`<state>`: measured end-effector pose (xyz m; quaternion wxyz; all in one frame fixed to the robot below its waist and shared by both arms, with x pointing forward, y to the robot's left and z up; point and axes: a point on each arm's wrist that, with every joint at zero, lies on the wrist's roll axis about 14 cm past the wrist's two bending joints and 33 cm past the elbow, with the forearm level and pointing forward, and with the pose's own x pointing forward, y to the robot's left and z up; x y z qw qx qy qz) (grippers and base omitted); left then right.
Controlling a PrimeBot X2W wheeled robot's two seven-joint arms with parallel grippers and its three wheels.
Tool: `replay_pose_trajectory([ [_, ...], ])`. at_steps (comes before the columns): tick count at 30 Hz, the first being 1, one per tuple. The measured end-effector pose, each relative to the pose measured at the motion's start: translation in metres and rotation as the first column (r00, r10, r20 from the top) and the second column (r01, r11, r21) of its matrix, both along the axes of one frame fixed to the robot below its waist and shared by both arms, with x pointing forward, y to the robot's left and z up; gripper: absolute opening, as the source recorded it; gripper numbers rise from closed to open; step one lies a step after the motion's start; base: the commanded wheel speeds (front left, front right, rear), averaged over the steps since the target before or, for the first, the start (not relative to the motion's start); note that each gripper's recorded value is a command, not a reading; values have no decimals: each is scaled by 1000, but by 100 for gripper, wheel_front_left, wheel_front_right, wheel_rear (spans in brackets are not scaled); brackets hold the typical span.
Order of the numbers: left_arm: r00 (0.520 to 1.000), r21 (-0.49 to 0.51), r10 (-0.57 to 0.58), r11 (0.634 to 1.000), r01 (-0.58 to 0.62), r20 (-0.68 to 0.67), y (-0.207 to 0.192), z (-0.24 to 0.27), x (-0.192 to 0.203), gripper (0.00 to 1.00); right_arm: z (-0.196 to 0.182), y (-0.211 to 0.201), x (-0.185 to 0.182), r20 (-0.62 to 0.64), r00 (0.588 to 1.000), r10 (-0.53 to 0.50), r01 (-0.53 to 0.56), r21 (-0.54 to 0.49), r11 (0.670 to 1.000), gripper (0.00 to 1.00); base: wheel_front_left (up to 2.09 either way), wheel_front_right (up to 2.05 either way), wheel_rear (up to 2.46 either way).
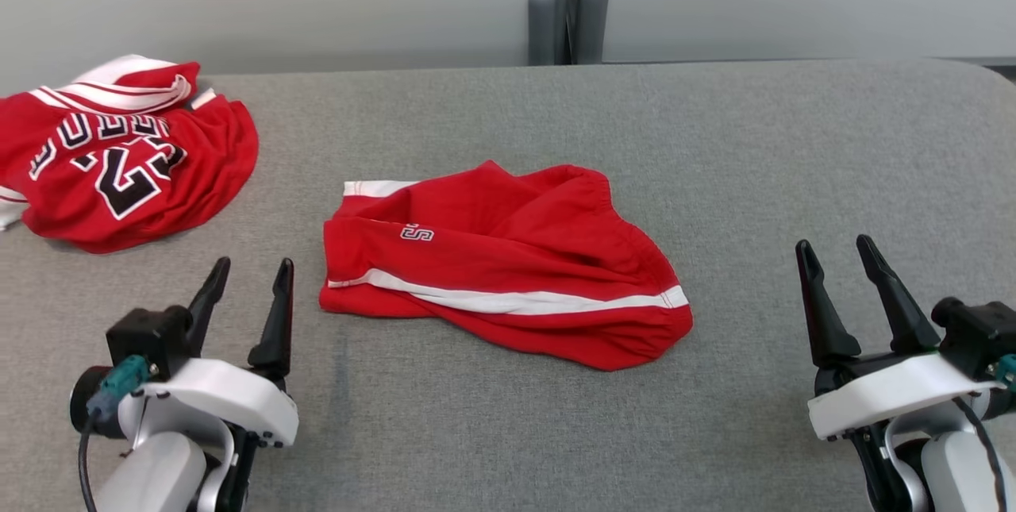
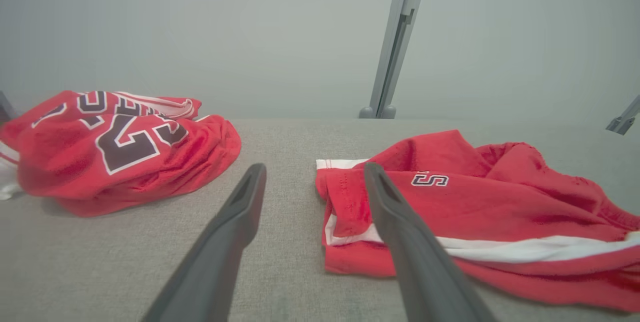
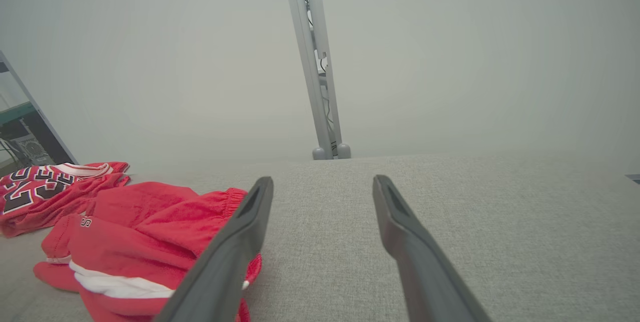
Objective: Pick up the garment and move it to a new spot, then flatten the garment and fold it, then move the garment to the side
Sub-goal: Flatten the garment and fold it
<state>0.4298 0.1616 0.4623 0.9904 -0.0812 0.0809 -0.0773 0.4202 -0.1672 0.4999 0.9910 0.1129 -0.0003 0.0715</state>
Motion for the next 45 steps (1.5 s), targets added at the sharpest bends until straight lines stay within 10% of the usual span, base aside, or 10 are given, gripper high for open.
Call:
replay_pose_trajectory([
  [30, 990, -7, 136, 991, -135, 47, 20, 16, -90, 100, 7, 20, -56, -34, 999, 18, -20, -64, 998, 100, 0, 0, 0],
  [45, 993, -12, 115, 993, -115, 21, 8, 9, -86, 100, -31, 47, -16, -323, 931, 168, -152, 75, 986, 100, 0, 0, 0],
])
